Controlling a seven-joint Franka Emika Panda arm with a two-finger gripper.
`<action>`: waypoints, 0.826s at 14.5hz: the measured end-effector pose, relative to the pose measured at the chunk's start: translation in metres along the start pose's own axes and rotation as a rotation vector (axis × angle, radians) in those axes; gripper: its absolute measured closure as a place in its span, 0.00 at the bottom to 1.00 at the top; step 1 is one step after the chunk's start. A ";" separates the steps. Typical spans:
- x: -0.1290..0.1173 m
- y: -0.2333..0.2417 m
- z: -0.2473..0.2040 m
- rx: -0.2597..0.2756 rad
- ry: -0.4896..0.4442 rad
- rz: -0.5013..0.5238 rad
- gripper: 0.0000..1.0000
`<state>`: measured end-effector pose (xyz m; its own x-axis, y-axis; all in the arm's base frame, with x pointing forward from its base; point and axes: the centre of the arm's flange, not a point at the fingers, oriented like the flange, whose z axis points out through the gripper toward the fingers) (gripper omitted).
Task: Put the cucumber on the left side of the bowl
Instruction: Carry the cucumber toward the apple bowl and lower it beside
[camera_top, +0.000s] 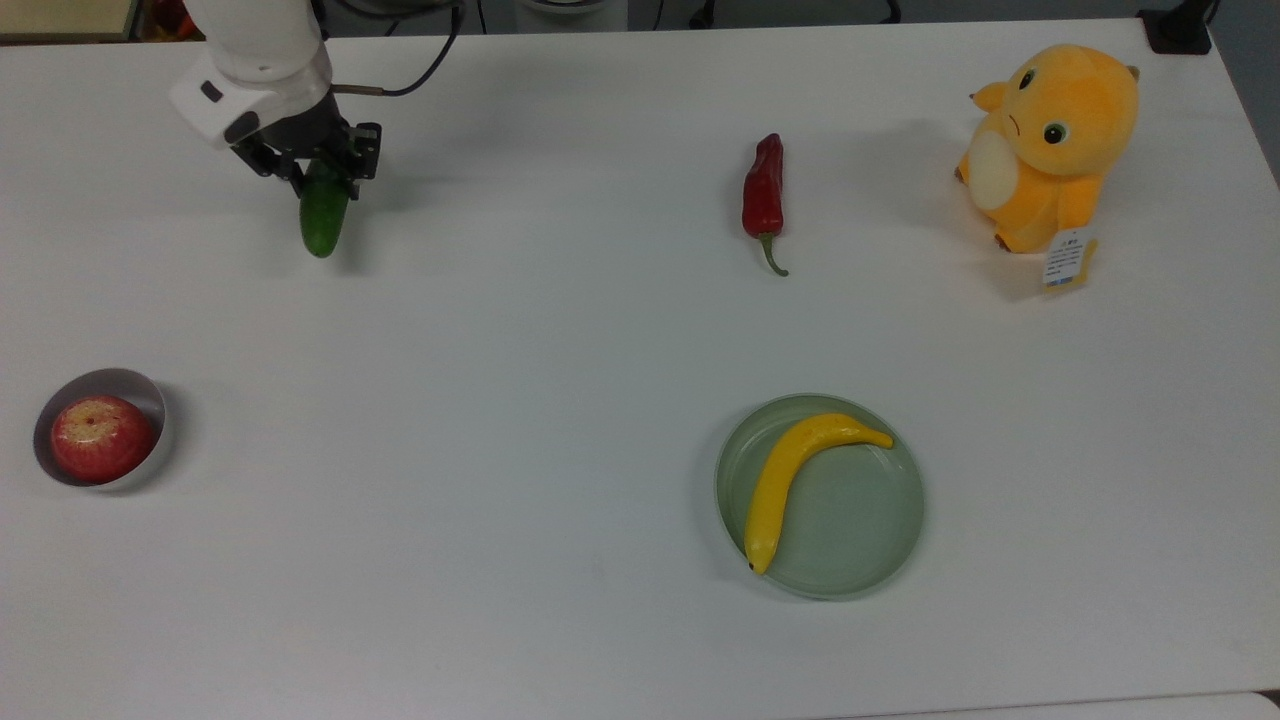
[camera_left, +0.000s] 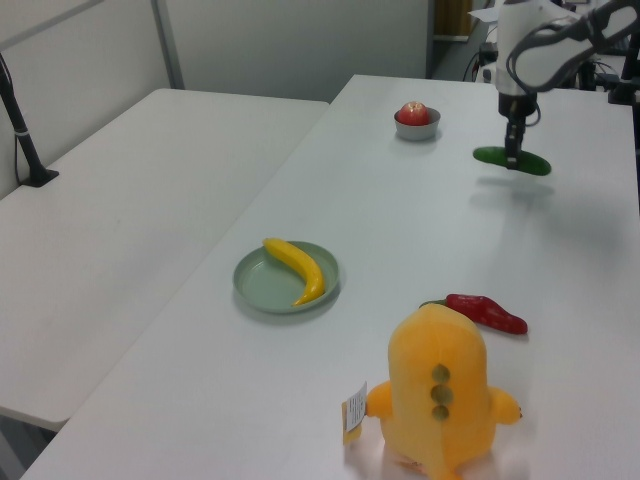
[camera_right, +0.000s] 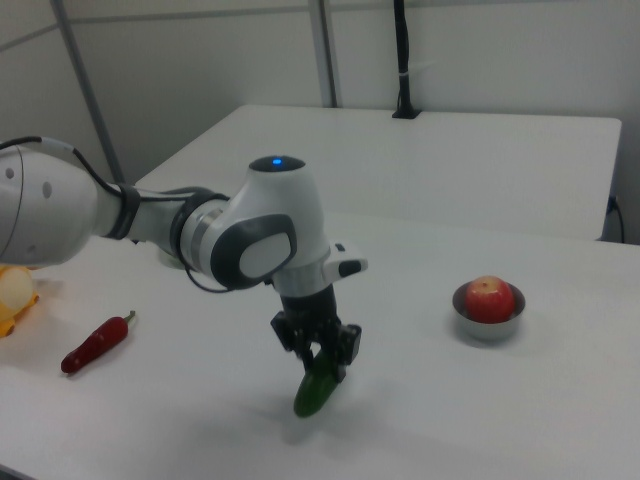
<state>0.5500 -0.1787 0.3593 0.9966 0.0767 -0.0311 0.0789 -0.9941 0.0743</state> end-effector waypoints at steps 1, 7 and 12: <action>0.008 0.002 -0.009 0.009 0.027 0.013 0.49; 0.098 0.030 -0.036 0.017 0.184 0.066 0.49; 0.169 0.030 -0.003 -0.042 0.284 0.029 0.49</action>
<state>0.7208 -0.1958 0.3597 0.9650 0.0727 0.2519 0.0455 -0.9926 0.1123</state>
